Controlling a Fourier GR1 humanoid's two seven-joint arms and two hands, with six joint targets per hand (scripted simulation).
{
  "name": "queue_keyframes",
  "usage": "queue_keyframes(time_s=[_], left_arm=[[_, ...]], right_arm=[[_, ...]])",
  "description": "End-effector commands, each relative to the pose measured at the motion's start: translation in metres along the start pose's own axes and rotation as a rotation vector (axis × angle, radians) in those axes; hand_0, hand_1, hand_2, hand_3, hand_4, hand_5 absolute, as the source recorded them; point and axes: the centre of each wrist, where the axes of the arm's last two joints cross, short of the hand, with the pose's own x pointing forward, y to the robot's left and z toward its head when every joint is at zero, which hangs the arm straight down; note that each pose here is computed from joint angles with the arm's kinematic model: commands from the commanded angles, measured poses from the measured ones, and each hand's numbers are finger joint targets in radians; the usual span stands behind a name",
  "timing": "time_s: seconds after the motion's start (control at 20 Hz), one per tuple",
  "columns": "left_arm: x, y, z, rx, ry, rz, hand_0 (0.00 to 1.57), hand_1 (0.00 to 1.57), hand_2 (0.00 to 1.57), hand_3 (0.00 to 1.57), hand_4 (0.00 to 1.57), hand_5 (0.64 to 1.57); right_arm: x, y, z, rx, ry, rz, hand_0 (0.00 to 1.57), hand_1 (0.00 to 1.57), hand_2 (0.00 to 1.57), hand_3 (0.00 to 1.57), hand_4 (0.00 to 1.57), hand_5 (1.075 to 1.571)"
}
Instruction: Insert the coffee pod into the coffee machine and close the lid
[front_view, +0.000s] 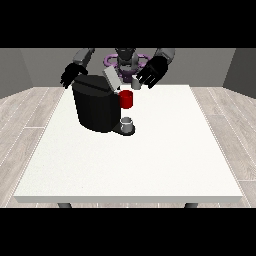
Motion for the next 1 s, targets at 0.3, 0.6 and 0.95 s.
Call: queue_keyframes(time_s=[0.3,0.6,0.95], left_arm=[[0.030,-0.002,-0.012,0.011,-0.045,-0.024,1.31,1.31,1.33,1.24,0.49,1.571],[0.033,-0.017,-0.013,-0.003,-0.051,-0.057,1.33,1.33,1.34,1.23,0.50,1.571],[0.041,-0.026,-0.017,-0.055,-0.054,-0.034,1.18,1.18,1.25,1.18,0.50,1.571]], right_arm=[[0.009,-0.021,-0.012,-0.046,-0.050,0.005,0.00,0.00,0.00,0.00,0.48,1.571],[0.003,-0.013,-0.009,-0.052,-0.043,-0.019,0.00,0.00,0.00,0.00,0.52,1.571],[-0.011,-0.008,-0.001,-0.076,-0.016,-0.028,0.00,0.00,0.00,0.00,0.51,1.571]])
